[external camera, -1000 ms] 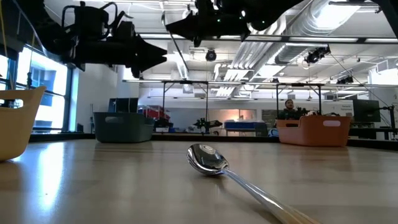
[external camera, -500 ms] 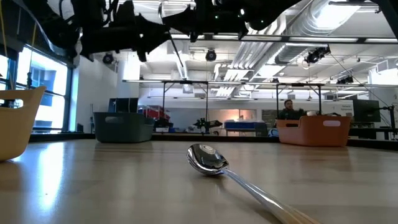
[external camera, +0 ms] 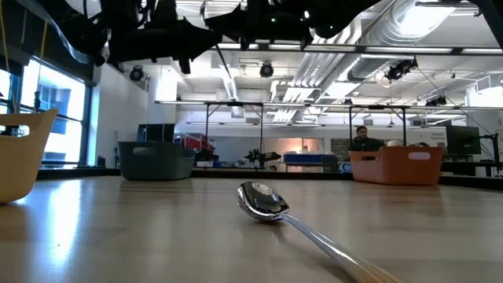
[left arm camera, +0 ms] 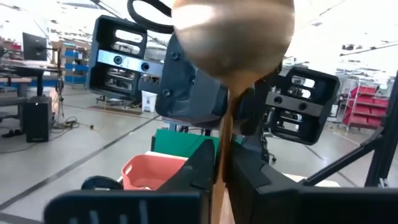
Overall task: Sort silverware by color (type)
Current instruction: Put the gold spoon into the yellow bin
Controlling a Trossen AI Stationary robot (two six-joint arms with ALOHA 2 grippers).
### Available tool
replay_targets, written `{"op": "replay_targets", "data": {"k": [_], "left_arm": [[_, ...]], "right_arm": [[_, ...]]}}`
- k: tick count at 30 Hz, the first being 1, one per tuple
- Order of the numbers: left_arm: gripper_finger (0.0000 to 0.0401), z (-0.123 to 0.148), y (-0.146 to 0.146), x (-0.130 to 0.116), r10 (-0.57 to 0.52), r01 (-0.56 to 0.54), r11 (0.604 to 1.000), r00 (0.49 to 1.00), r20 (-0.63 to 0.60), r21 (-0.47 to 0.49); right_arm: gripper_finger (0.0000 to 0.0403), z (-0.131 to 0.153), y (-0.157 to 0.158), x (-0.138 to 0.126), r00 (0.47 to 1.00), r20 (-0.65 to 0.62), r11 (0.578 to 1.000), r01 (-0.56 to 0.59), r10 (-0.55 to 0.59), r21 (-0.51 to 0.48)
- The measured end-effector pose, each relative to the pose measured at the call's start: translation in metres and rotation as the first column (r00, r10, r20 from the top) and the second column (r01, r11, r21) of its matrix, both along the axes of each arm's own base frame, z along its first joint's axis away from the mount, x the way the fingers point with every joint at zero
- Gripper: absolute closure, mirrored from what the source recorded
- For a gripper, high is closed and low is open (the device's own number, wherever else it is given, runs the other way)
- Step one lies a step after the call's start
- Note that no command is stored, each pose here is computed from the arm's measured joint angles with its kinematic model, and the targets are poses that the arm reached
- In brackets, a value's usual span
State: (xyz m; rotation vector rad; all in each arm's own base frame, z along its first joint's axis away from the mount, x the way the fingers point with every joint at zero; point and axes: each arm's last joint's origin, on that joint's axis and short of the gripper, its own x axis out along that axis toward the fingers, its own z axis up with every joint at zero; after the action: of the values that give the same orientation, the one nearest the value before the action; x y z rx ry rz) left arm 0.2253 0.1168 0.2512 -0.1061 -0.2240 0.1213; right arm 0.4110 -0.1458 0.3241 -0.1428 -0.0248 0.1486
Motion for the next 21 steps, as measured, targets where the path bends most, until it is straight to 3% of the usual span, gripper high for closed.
{"op": "replay_targets", "data": {"k": [7,11,14,18,21], "left_arm": [[0.0395,-0.001,-0.001,0.0,-0.05,0.05,0.999,0.999,-0.019,-0.005],[0.0396,0.002,-0.001,-0.003,-0.055,0.051,0.997,0.994,-0.091,-0.05],[0.0396,0.007,-0.004,-0.006,-0.059,0.041,0.995,0.975,-0.215,-0.086],[0.0396,0.021,-0.019,-0.01,-0.07,0.028,0.993,0.924,-0.375,-0.117],[0.0396,0.033,-0.035,-0.012,-0.052,-0.02,0.99,0.866,-0.498,-0.139]], "right_arm": [[0.0382,0.006,-0.001,-0.004,1.0,-0.002,1.0,0.007,-0.007,0.029],[0.0339,0.035,-0.002,-0.029,0.999,-0.008,0.999,0.05,-0.05,-0.007],[0.0328,0.047,-0.005,-0.051,0.981,-0.097,0.985,0.162,-0.168,-0.063],[0.0365,0.057,-0.006,-0.078,0.94,-0.196,0.956,0.252,-0.28,-0.153],[0.0397,0.043,-0.01,-0.09,0.927,-0.242,0.955,0.259,-0.288,-0.146]]}}
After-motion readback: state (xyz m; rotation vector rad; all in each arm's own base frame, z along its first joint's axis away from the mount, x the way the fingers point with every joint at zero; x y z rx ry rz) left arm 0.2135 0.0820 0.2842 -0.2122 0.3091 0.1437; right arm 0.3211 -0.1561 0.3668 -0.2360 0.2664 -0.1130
